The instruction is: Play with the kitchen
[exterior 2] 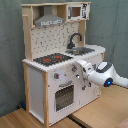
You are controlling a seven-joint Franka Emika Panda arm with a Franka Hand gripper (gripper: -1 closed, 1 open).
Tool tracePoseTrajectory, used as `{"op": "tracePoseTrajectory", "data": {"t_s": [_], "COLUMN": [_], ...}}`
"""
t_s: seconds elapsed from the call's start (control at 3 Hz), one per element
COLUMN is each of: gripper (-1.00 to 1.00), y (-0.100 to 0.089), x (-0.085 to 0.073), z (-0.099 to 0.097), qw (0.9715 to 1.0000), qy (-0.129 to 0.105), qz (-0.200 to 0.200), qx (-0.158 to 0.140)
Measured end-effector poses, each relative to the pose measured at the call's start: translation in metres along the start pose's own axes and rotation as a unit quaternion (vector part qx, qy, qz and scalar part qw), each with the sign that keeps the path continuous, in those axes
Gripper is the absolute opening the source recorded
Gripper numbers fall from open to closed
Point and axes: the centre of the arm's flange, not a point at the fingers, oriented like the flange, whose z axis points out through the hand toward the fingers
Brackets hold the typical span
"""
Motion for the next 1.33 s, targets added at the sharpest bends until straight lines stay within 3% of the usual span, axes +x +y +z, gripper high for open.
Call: {"op": "tracePoseTrajectory", "data": {"t_s": [0.33,0.67,1.0,1.33], "gripper": [1.0,-1.0,-1.0,-1.0], "y": [-0.0015,-0.0014,-0.0007,-0.0014], "x": [0.0065,0.007,0.0101,0.0095], "z": [0.0077,0.0078,0.0085,0.0087], "qw": [0.9999,0.9999,0.9988,0.9943], "qy": [0.004,0.005,0.009,0.008], "qz": [0.013,0.013,-0.049,-0.106], "qx": [0.007,0.007,0.003,0.002]}}
